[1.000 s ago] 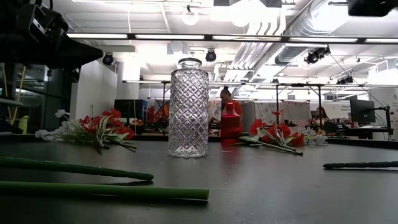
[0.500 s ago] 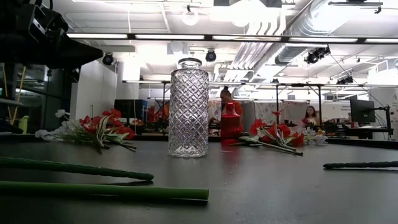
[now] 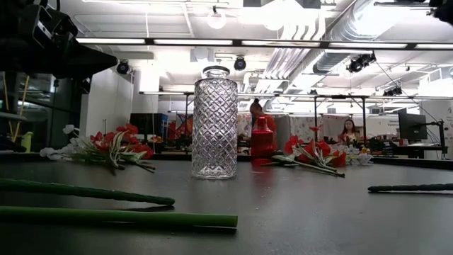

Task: Sort flowers into vase by color
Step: Put the bottom white flowers into the right transparent vase

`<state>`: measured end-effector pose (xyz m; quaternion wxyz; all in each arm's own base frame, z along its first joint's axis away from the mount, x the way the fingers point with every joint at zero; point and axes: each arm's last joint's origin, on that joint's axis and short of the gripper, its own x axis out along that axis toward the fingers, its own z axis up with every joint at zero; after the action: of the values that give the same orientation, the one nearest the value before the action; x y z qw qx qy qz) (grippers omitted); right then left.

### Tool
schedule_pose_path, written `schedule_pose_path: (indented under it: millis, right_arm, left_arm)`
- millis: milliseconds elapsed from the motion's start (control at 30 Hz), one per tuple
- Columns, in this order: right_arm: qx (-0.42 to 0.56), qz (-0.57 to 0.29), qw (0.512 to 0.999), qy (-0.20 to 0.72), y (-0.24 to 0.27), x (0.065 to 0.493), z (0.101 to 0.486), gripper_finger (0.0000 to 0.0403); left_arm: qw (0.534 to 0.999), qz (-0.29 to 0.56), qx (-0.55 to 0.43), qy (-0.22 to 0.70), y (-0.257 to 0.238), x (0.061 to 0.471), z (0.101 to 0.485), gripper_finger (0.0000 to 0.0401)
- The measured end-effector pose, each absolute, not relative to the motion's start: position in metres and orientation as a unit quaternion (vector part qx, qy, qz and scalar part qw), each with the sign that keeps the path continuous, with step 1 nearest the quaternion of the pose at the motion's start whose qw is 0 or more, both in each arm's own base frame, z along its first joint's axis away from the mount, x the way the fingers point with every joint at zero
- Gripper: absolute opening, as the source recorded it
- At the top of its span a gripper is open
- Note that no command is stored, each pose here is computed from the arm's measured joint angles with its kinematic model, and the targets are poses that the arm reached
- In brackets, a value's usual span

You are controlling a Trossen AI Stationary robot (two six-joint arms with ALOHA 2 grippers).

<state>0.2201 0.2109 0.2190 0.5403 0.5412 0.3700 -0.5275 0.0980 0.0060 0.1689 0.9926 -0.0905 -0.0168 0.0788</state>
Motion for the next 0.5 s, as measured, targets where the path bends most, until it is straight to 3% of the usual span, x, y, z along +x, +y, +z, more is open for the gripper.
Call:
schedule_pose_path:
  millis: [200,500]
  right_arm:
    - [0.545,-0.549,0.519,0.364,0.209,0.227,0.211,0.0195]
    - [0.578,-0.595,0.405,0.386,0.209,0.245,0.188,0.0195]
  left_arm:
    - [0.993,0.079,-0.090,-0.017,0.006,0.098,0.169,0.0000]
    - [0.993,0.079,-0.090,-0.017,0.006,0.098,0.169,0.0000]
